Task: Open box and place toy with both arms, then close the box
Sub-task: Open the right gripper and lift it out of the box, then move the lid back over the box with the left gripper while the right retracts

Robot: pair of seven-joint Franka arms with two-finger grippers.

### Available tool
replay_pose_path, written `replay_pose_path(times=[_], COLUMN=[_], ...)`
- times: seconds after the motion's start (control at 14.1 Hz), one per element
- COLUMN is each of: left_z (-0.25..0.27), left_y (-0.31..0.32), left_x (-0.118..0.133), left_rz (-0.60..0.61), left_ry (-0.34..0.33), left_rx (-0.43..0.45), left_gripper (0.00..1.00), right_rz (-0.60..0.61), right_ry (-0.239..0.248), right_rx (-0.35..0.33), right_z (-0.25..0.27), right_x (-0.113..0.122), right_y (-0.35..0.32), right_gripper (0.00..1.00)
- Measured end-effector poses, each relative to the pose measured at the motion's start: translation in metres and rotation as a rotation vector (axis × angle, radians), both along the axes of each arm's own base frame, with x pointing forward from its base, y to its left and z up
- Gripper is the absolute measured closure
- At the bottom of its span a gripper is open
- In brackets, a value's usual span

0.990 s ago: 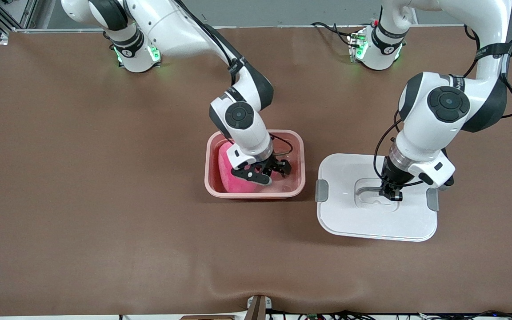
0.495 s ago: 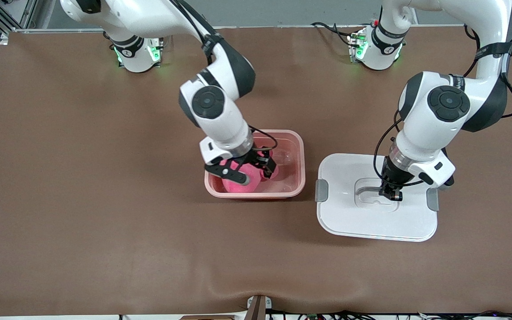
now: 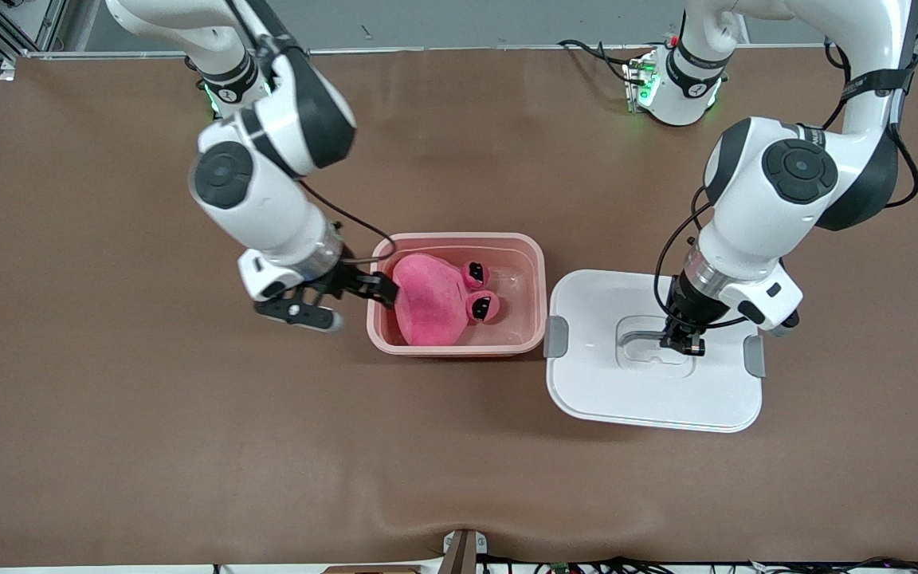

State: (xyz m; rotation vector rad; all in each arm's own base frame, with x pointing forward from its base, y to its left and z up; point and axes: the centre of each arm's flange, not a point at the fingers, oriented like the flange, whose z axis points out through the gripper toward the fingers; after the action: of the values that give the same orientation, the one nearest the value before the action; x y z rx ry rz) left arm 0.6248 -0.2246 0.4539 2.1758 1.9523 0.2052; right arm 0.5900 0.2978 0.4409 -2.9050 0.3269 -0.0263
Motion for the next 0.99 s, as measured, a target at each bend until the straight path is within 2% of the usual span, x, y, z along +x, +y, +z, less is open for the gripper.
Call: replay_pose_path(times=[0.21, 0.57, 0.78, 0.99], left_z=[0.005, 0.003, -0.004, -0.016], left_y=[-0.029, -0.079, -0.113, -0.144], left_x=[-0.01, -0.027, -0.035, -0.04], left_rz=[-0.011, -0.01, 0.008, 0.022], left_ry=[-0.002, 0.008, 0.018, 0.032], left_rx=[-0.024, -0.051, -0.068, -0.08], left_gripper=[0.93, 0.93, 0.93, 0.93], right_rz=[0.064, 0.066, 0.03, 0.079], right_ry=[0.042, 0.119, 0.139, 0.132], right_rx=[-0.015, -0.003, 0.012, 0.027], right_z=[0.01, 0.048, 0.069, 0.085], right_x=[-0.008, -0.016, -0.027, -0.038], right_y=[-0.078, -0.2, -0.253, -0.294], right_gripper=[0.0, 0.0, 0.0, 0.0])
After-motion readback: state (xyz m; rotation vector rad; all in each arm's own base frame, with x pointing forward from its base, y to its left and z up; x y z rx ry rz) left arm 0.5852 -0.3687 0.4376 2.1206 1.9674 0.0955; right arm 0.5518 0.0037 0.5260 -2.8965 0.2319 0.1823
